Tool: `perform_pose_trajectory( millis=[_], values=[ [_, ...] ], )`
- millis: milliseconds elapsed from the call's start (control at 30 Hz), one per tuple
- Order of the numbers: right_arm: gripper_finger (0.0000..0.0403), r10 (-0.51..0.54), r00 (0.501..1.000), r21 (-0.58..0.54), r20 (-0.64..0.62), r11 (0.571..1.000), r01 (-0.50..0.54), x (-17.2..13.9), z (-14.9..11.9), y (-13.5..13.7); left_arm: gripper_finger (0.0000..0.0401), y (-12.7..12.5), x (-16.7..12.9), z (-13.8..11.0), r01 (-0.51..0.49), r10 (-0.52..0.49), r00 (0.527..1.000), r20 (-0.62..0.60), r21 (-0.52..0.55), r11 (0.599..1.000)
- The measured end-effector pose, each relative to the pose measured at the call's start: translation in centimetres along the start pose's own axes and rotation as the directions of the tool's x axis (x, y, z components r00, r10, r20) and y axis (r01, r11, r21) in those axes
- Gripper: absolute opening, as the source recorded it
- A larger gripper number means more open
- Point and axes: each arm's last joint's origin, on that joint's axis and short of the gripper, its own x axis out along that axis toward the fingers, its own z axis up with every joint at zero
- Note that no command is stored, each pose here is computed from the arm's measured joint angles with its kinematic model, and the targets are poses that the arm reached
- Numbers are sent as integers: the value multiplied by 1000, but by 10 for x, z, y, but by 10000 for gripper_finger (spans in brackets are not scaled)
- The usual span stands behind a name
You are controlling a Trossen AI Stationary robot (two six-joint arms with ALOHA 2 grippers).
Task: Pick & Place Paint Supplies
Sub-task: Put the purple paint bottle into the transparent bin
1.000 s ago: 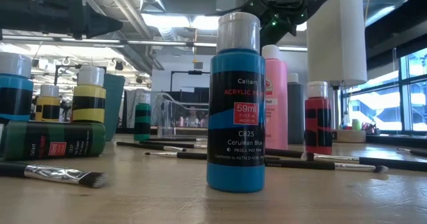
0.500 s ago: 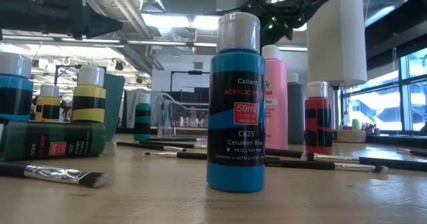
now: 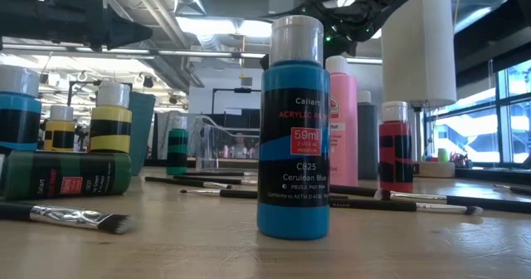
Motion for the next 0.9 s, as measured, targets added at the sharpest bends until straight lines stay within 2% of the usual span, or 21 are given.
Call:
perform_pose_trajectory(
  millis=[633, 900],
  values=[
    [118, 9, 1000, -2, 20, 1000, -9, 19, -10, 3, 141, 0, 0, 0, 1, -1, 1000, -5, 2, 1000],
    [151, 14, 1000, -14, 13, 1000, -14, 18, -11, 6, 141, -1, 0, -2, 5, -5, 1000, -19, 9, 1000]
  ],
)
